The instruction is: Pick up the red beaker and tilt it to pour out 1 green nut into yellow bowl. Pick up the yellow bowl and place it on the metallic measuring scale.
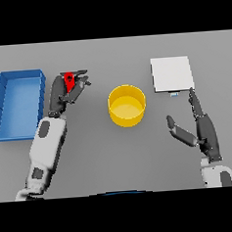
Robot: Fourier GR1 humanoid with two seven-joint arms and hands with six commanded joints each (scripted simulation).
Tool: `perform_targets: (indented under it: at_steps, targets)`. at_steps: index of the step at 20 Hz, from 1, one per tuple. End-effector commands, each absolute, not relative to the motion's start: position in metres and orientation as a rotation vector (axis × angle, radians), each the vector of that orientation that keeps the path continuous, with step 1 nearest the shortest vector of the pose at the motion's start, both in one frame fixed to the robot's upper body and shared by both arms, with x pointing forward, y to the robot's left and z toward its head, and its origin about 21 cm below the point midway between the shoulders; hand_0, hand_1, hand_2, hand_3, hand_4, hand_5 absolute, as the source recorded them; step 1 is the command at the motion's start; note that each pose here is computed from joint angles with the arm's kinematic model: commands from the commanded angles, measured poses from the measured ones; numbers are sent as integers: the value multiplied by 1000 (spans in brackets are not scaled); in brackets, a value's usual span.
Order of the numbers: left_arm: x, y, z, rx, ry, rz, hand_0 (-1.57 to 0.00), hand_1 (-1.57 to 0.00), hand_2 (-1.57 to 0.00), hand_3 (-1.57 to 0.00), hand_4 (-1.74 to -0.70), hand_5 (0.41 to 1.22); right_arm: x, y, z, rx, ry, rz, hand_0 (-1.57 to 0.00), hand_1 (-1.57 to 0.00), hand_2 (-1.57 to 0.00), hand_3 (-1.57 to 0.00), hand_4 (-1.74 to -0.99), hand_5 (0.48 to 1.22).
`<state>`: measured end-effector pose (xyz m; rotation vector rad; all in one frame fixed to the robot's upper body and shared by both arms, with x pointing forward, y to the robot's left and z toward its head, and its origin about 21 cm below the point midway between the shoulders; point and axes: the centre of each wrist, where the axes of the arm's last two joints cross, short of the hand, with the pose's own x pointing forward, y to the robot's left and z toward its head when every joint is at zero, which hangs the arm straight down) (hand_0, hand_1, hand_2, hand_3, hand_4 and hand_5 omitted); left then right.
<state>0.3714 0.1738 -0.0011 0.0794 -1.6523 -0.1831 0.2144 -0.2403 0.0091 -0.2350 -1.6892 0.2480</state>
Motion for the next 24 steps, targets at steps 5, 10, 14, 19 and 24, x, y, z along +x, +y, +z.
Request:
perform_targets:
  at_steps: [5,10,14,19,24]
  targets:
    - [376,167,37,181,-1670,-428,-1561,-1561,-1561,-1558,-1728,1121,216,-235,6,-235,-1700,267,1,1,1,1,-1257,663]
    - [376,157,53,275,-1614,-662,-1564,-1565,-1565,-1562,-1733,1112,216,-233,4,-258,-1671,274,1,1,1,1,-1256,678]
    - [376,144,63,385,-1564,-797,-1567,-1567,-1567,-1565,-1736,1117,215,-234,11,-251,-1687,272,1,1,1,1,-1255,681]
    - [378,125,76,658,-1498,-1149,-1570,-1570,-1570,-1569,-1739,1127,215,-232,11,-230,-1677,266,1,1,1,1,-1256,690]
    - [385,107,87,846,-1440,-1433,-1571,-1571,-1571,-1570,-1740,1190,214,-231,10,-222,-1684,275,1,1,1,1,-1274,704]
